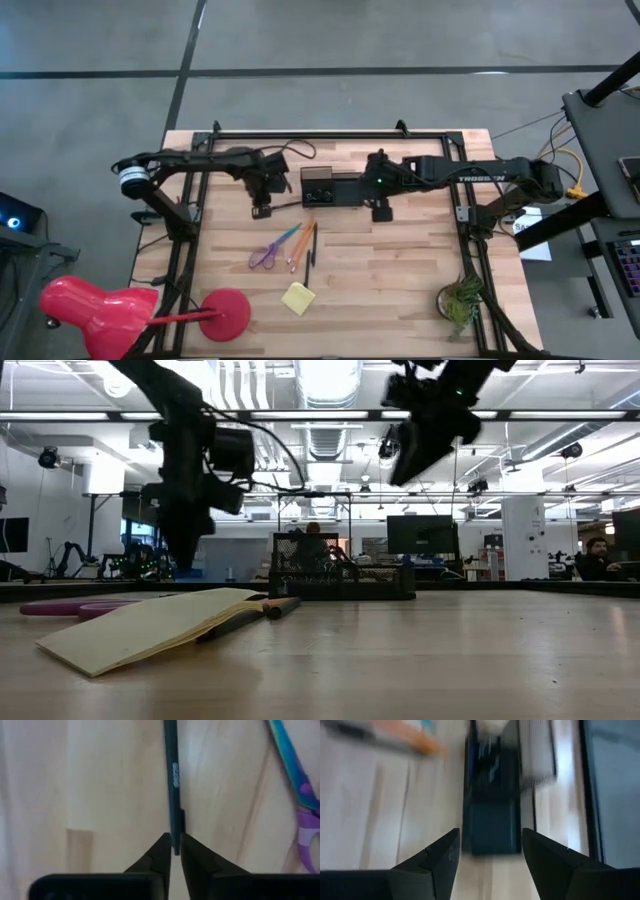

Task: Pick and place office supplies into organizer
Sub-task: Put the top black pen into the black desk organizer

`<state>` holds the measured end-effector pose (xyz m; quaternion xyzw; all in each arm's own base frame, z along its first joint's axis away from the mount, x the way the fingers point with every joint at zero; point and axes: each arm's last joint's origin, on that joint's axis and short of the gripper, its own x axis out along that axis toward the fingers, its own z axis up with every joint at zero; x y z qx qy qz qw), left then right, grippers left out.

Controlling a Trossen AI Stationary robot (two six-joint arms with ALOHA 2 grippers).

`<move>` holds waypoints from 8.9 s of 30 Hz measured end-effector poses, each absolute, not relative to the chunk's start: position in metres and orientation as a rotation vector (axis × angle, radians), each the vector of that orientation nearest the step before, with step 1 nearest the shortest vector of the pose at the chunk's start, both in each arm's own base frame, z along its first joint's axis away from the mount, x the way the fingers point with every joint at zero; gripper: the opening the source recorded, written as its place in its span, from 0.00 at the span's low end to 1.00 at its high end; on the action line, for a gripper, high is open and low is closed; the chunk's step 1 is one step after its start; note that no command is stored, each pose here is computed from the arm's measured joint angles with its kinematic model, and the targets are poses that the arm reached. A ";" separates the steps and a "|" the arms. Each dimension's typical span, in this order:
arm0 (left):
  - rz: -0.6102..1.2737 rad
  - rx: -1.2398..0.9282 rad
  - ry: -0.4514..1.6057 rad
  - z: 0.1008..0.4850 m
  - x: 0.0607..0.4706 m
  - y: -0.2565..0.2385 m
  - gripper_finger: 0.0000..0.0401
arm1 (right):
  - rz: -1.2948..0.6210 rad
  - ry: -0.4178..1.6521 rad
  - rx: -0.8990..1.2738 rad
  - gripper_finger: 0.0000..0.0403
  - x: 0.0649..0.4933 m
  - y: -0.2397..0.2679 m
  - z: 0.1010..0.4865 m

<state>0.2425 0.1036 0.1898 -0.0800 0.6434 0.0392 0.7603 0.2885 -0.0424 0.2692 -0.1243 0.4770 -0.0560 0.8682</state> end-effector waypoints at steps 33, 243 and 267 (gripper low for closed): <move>-0.003 -0.152 1.193 0.147 0.241 0.066 0.08 | -0.145 0.917 -0.081 0.45 0.363 -0.066 0.265; 0.223 -0.311 0.974 0.144 0.193 0.009 0.02 | 0.071 1.149 0.006 0.13 0.492 -0.054 0.133; 0.279 -0.060 0.855 0.173 0.167 0.019 0.02 | 0.075 1.160 -0.004 0.02 0.491 -0.054 0.131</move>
